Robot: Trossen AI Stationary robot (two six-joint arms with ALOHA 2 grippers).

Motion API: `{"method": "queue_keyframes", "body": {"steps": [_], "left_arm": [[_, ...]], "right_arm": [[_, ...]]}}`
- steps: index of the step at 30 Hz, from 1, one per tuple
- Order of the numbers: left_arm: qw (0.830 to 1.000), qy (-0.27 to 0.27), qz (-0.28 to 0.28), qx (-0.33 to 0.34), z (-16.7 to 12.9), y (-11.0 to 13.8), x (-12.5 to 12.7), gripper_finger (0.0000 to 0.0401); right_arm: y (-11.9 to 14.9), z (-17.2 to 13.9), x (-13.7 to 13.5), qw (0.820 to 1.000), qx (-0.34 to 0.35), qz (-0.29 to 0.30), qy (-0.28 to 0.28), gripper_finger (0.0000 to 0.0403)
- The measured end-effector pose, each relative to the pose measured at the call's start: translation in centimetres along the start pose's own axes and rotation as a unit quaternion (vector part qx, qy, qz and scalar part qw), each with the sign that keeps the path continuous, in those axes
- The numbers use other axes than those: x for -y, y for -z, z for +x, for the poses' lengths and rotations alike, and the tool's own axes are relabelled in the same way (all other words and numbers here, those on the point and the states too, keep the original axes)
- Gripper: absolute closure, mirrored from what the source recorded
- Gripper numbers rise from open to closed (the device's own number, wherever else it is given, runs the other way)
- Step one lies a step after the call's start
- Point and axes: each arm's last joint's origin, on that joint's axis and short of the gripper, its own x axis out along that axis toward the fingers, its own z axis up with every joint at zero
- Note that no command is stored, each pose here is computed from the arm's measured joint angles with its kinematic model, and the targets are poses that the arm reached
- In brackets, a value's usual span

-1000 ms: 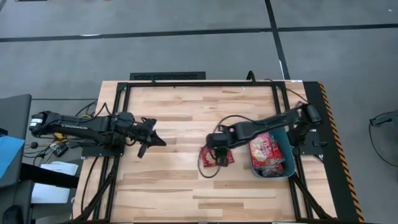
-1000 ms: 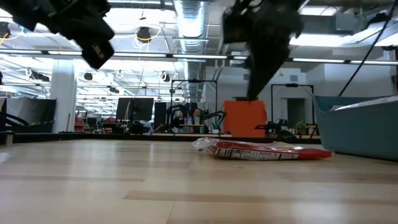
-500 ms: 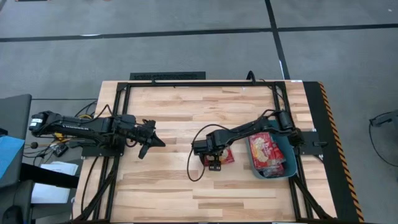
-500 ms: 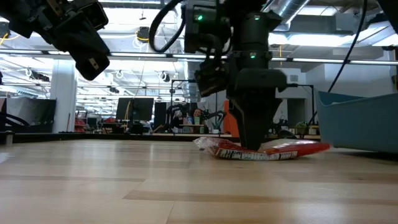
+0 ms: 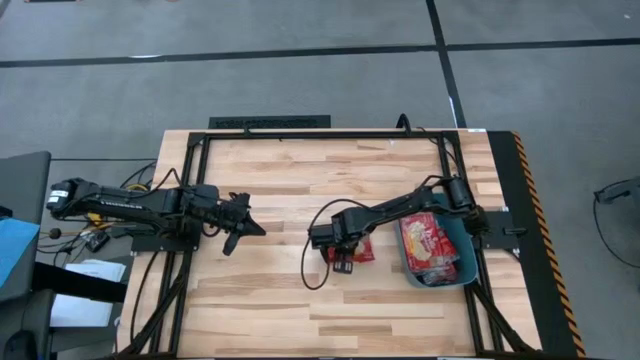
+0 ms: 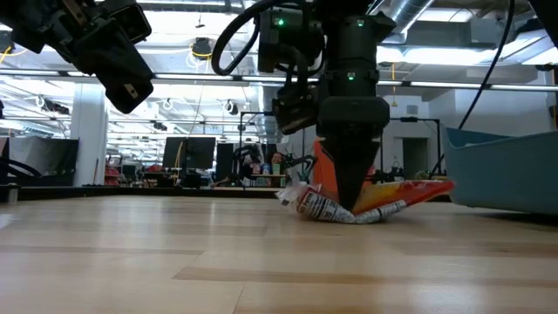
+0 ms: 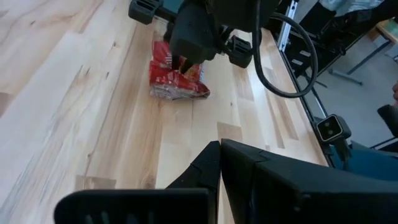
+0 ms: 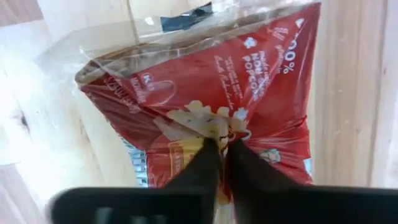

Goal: Sort popcorn bags into baskets
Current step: Stack the popcorn bag into the blue bin

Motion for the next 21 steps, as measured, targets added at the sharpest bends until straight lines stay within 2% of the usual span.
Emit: {"method": "queue_keyframes", "body": {"steps": [3, 6, 10, 14, 17, 21], "left_arm": [[1.0, 0.0, 0.0, 0.0, 0.0, 0.0, 0.0, 0.0401], [1.0, 0.0, 0.0, 0.0, 0.0, 0.0, 0.0, 0.0401], [1.0, 0.0, -0.001, 0.0, 0.0, 0.0, 0.0, 0.0401], [1.0, 0.0, -0.001, 0.0, 0.0, 0.0, 0.0, 0.0401], [1.0, 0.0, -0.001, 0.0, 0.0, 0.0, 0.0, 0.0401], [1.0, 0.0, -0.001, 0.0, 0.0, 0.0, 0.0, 0.0401]], "right_arm": [[-0.3, -0.7, -0.3, 1.0, -0.001, -0.002, 0.002, 0.0393], [-0.9, -1.8, -0.8, 1.0, 0.003, 0.014, 0.013, 0.0389], [-1.1, -4.9, -1.0, 0.996, -0.024, 0.078, 0.024, 0.0397], [-0.1, -7.7, -1.0, 0.985, -0.087, 0.136, 0.058, 0.0396], [1.0, -10.0, -1.1, 0.98, -0.094, 0.163, 0.067, 0.0398], [3.3, -13.3, -1.2, 0.966, -0.086, 0.23, 0.076, 0.0397]]}}
